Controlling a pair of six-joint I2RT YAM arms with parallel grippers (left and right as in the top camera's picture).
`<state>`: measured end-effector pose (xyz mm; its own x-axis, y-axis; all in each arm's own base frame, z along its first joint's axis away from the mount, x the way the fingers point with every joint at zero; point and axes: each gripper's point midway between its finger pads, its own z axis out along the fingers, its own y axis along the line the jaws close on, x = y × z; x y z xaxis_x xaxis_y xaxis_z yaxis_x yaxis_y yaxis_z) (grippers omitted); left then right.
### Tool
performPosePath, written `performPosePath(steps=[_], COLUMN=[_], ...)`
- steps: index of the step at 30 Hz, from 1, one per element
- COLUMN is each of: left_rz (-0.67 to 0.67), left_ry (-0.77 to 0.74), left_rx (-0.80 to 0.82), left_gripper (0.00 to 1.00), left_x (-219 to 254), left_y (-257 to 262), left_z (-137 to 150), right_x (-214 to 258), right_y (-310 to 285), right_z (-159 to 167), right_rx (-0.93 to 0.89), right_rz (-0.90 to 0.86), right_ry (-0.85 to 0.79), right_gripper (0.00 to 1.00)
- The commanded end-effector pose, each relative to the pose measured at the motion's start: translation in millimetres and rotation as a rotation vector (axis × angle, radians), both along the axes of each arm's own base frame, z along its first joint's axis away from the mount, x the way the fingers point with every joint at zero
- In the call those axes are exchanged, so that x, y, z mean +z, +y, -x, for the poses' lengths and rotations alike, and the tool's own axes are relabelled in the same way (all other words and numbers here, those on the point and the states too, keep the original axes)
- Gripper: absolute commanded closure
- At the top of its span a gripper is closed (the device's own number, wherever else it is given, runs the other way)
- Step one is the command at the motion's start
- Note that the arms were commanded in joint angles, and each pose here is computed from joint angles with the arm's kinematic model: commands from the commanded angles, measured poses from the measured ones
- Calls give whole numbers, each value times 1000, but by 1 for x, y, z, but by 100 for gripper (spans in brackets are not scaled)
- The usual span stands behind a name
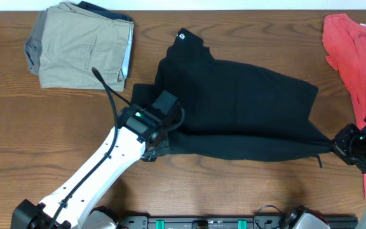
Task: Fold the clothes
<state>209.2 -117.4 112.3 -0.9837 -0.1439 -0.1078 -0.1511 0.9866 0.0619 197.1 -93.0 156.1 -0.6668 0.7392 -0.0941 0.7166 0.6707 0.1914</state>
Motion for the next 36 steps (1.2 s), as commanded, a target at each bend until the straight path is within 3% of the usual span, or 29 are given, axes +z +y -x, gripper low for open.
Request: performPosePath(steps=[1,11,23,36], left_rz=[-48,-8,-61,-104], left_ry=[-59,-139,-57,-137], left_rx=[-1,-38,-41,-33], left_gripper=[94,94,94,94], left_x=[2,-3,-39,-41], left_y=[9,-7,-11,-9], left_z=[-12,-39,-45,-65], right_x=[-1,-1,4,-46], right_y=[-1,-10,-23,-21], right_z=[-4,-20,-40,-39], right_rx=[-23,-58,-77,-94], right_rz=[-1,29,74,58], right_ry=[-14,-77,-162,-155], right_gripper=[99,99,99,99])
